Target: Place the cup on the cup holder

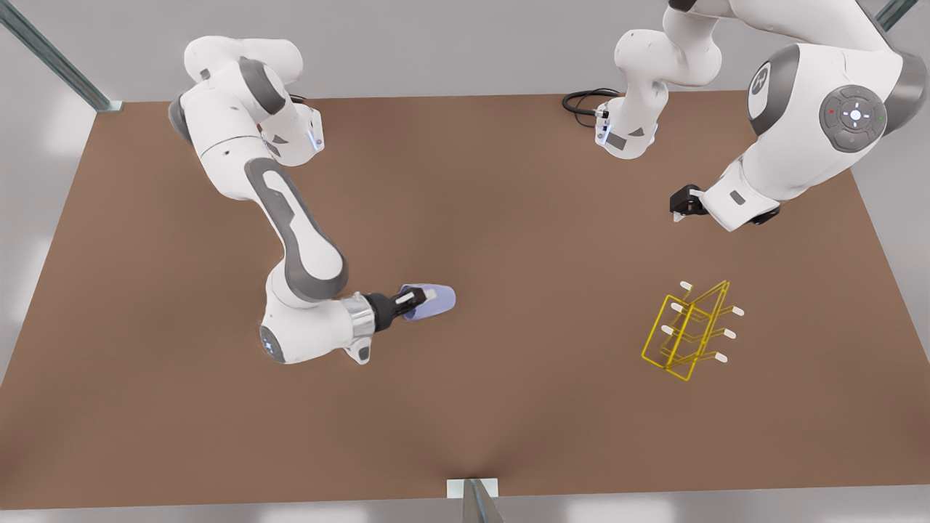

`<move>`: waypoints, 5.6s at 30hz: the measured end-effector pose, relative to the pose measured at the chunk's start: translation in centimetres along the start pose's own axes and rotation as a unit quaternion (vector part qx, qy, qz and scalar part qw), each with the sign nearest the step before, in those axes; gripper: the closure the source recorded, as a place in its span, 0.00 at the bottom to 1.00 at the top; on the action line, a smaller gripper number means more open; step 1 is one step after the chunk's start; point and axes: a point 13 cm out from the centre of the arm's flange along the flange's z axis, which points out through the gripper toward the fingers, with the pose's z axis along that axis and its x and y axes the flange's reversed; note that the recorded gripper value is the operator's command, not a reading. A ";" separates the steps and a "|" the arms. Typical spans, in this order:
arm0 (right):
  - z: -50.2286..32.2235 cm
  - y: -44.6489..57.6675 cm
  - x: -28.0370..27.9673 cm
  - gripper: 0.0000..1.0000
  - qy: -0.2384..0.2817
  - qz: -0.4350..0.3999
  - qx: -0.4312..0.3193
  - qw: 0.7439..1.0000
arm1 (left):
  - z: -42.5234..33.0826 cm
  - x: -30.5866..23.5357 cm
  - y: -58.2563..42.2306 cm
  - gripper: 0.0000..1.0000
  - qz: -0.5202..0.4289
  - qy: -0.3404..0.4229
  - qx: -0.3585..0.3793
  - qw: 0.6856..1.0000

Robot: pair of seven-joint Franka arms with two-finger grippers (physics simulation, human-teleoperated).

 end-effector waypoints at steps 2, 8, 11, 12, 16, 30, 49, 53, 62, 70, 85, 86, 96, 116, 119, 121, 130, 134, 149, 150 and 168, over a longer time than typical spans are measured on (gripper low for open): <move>5.0 2.2 -0.6 0.79 0.036 0.007 -0.081 0.996 | 0.0 0.0 -0.1 0.00 0.000 0.001 0.000 1.000; 19.7 4.3 0.1 0.79 0.110 0.014 -0.248 0.962 | 0.1 0.0 -0.8 0.00 0.006 0.001 -0.001 1.000; 23.7 1.8 -0.2 0.79 0.103 0.009 -0.281 0.954 | 0.1 0.0 -0.9 0.00 0.006 0.002 -0.001 1.000; 24.4 1.2 -0.3 0.79 0.097 0.004 -0.285 0.954 | 0.1 0.0 -0.9 0.00 0.006 0.002 -0.001 1.000; 26.7 -1.1 -1.0 0.79 0.067 -0.021 -0.285 0.956 | 0.1 0.1 -0.9 0.00 0.006 0.002 -0.001 1.000; 29.2 -5.2 -3.2 0.59 -0.013 -0.129 -0.233 0.964 | 0.2 0.0 -1.1 0.00 0.006 0.003 0.000 1.000; 19.2 -11.1 -7.3 0.00 -0.077 -0.202 -0.178 0.960 | 2.1 -1.5 -5.5 0.00 0.041 0.006 -0.009 0.999; 1.8 -9.6 -8.0 0.00 -0.100 -0.275 -0.093 0.952 | 6.0 -3.4 -10.9 0.00 0.082 0.022 -0.015 0.996; -35.1 -3.1 16.5 0.00 0.023 -0.217 0.462 0.860 | 31.1 -3.3 -23.6 0.00 0.192 0.067 0.018 0.979; -40.2 -6.6 21.9 0.00 -0.009 -0.055 0.524 0.850 | 35.8 -7.8 -25.5 0.00 0.308 -0.022 -0.016 0.951; -41.4 -7.8 21.4 0.00 -0.076 0.049 0.531 0.842 | 40.6 -10.4 -26.2 0.00 0.383 -0.062 -0.007 0.922; -41.4 -7.8 21.4 0.00 -0.079 0.053 0.531 0.842 | 41.0 -10.1 -26.0 0.00 0.386 -0.058 -0.007 0.920; -41.3 -7.8 21.3 0.00 -0.099 0.082 0.528 0.840 | 43.9 -8.2 -24.4 0.00 0.405 -0.030 -0.006 0.914; -41.3 -7.7 21.2 0.00 -0.117 0.110 0.524 0.836 | 47.9 -7.7 -24.3 0.15 0.410 -0.014 0.008 0.912; -41.3 -7.7 21.2 0.00 -0.118 0.112 0.524 0.836 | 47.7 -7.8 -24.4 0.15 0.412 -0.015 0.008 0.911; -41.2 -7.7 21.2 0.00 -0.119 0.113 0.523 0.836 | 47.6 -8.0 -24.5 0.15 0.413 -0.017 0.008 0.911; -41.2 -7.7 21.2 0.00 -0.121 0.118 0.523 0.835 | 47.8 -8.0 -24.5 0.20 0.415 -0.015 0.007 0.910; -41.2 -7.7 21.2 0.00 -0.122 0.119 0.523 0.835 | 48.2 -7.9 -24.4 0.21 0.414 -0.012 0.007 0.910; -41.2 -7.7 21.2 0.00 -0.124 0.122 0.523 0.835 | 36.6 -12.3 -21.0 0.23 0.481 0.050 -0.114 0.868; -41.2 -7.7 21.2 0.00 -0.124 0.122 0.523 0.835 | 34.9 -12.6 -18.8 0.23 0.496 0.079 -0.167 0.848; -41.1 -7.7 21.1 0.00 -0.124 0.123 0.523 0.834 | 18.3 -16.6 -0.9 0.23 0.415 0.457 -0.662 0.425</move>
